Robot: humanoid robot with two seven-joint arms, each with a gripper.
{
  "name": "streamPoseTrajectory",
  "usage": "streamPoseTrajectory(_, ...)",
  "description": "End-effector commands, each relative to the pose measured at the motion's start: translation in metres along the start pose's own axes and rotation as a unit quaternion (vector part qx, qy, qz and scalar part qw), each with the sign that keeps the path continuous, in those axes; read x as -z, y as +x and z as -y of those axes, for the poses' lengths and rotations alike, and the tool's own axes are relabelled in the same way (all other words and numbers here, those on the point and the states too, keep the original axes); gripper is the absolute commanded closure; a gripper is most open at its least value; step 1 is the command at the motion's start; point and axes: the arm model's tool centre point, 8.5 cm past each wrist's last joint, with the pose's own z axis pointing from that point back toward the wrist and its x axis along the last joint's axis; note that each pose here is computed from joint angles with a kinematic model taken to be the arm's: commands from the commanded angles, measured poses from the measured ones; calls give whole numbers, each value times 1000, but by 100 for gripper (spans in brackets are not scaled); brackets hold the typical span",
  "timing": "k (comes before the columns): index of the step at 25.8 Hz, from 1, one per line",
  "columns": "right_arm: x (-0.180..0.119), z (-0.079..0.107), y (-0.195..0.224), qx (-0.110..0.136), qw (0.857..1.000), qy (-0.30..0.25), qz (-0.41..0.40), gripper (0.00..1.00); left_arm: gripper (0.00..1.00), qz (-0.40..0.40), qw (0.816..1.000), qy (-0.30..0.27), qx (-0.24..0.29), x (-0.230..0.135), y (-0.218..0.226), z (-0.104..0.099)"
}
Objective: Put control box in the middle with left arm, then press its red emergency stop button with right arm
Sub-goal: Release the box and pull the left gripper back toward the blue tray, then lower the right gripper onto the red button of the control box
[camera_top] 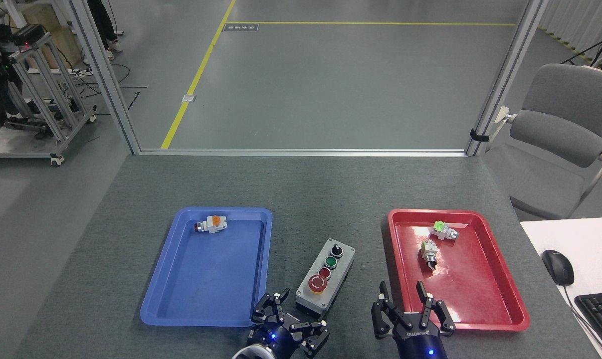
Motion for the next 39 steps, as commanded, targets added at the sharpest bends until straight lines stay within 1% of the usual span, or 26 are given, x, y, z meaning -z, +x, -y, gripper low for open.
streamPoseTrajectory(1, 0, 0, 2, -1, 1000, 0, 2, 27, 1, -18, 1000, 15, -19, -27, -24, 4)
streamPoseTrajectory(4, 0, 0, 6, 0, 1000, 0, 8, 34, 1, -44, 998, 42, -23, -53, -62, -5)
streamPoseTrajectory(6, 0, 0, 9, -1, 1000, -1, 12, 40, 1, -61, 995, 66, -38, -70, -87, -15)
streamPoseTrajectory(9, 1, 0, 12, -2, 1000, 0, 20, 51, 1, -100, 986, 109, -83, -95, -140, -32)
streamPoseTrajectory(12, 2, 1, 24, -2, 999, 1, 36, 68, 1, -134, 968, 159, -140, -117, -191, -46)
streamPoseTrajectory(14, 4, 3, 34, -1, 999, -1, 48, 80, 1, -151, 958, 181, -164, -128, -212, -51)
streamPoseTrajectory(16, 7, 7, 47, 1, 998, -7, 64, 91, 1, -162, 953, 193, -169, -132, -223, -57)
streamPoseTrajectory(19, 12, 8, 68, 1, 996, -8, 87, 99, 1, -174, 949, 199, -170, -133, -230, -61)
streamPoseTrajectory(22, 22, 5, 93, -9, 994, -2, 110, 100, 1, -189, 947, 203, -165, -134, -240, -67)
streamPoseTrajectory(24, 27, 0, 108, -10, 992, 7, 125, 100, 1, -206, 942, 198, -174, -130, -248, -64)
streamPoseTrajectory(25, 31, 1, 114, -12, 992, 7, 127, 100, 1, -214, 940, 196, -177, -129, -250, -63)
streamPoseTrajectory(28, 38, 0, 129, -17, 991, 12, 132, 100, 2, -242, 933, 197, -179, -129, -259, -68)
streamPoseTrajectory(29, 39, -3, 135, -19, 990, 22, 137, 100, 1, -245, 932, 197, -181, -128, -259, -69)
streamPoseTrajectory(31, 40, -10, 141, -23, 988, 45, 143, 100, 1, -240, 932, 198, -187, -126, -254, -68)
streamPoseTrajectory(34, 42, -16, 145, -26, 987, 55, 146, 100, 1, -235, 933, 195, -189, -126, -248, -64)
streamPoseTrajectory(39, 40, -33, 153, -33, 984, 82, 153, 100, 1, -234, 934, 197, -186, -125, -249, -67)
